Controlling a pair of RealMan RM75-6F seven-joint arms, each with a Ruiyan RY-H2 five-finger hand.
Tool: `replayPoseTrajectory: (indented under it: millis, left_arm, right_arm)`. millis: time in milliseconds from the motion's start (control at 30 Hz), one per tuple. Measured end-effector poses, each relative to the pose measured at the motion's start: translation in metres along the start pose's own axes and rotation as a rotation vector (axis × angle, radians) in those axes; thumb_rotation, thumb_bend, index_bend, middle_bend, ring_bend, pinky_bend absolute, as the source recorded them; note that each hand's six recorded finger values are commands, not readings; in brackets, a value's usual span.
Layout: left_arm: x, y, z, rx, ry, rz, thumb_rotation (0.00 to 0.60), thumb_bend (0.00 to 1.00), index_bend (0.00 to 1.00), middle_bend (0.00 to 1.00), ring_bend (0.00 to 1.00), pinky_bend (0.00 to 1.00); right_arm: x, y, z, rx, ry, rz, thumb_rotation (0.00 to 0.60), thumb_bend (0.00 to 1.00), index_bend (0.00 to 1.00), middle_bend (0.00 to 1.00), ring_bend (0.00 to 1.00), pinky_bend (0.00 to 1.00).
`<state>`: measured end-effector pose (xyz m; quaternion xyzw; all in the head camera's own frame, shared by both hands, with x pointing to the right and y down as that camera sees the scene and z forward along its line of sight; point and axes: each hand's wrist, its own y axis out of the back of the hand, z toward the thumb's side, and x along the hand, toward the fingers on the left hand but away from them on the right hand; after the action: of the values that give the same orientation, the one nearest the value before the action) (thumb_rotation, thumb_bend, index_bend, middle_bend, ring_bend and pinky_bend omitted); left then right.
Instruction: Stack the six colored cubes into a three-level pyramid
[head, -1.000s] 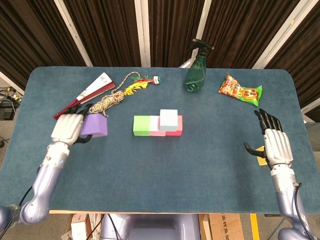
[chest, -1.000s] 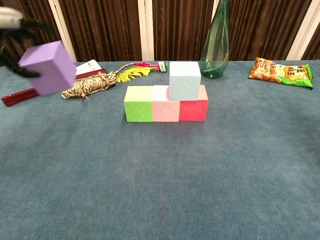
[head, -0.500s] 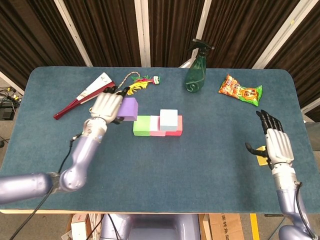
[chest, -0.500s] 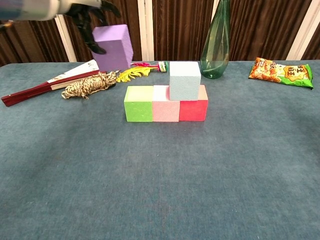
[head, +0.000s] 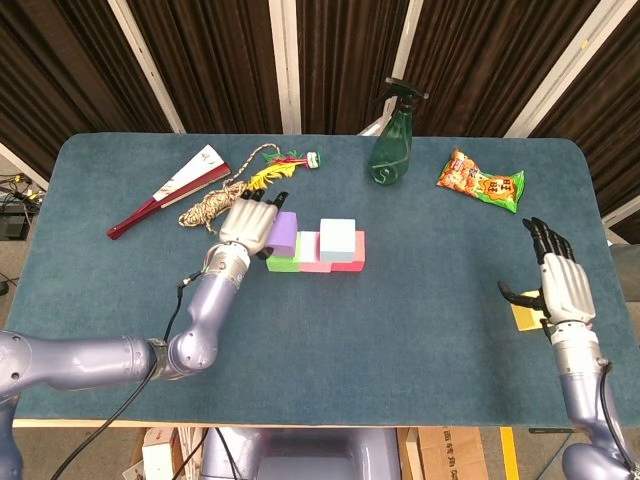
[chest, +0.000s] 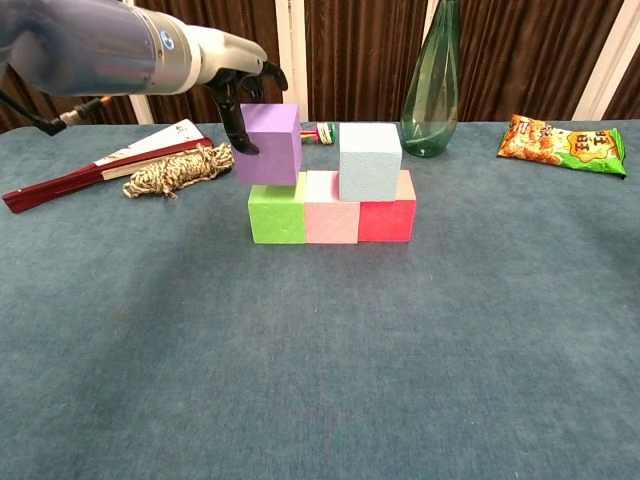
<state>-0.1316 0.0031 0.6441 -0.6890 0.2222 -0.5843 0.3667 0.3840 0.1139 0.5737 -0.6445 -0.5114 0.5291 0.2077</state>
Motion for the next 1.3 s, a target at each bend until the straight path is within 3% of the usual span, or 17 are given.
replayPoseTrajectory:
  millis: [400, 1300]
  left_arm:
    - [0.003, -0.004, 0.013, -0.043, 0.006, 0.002, 0.6, 0.4, 0.05, 0.34, 0.09, 0.12]
    - [0.015, -0.011, 0.04, -0.043, -0.014, -0.014, 0.6, 0.4, 0.05, 0.34, 0.09, 0.12]
  right_arm:
    - [0.0, 0.001, 0.0, -0.005, -0.001, 0.001, 0.6, 0.3, 0.0, 0.0, 0.0, 0.04]
    - [-0.001, -0.002, -0.003, -0.004, -0.01, 0.013, 0.6, 0.3, 0.0, 0.0, 0.0, 0.04]
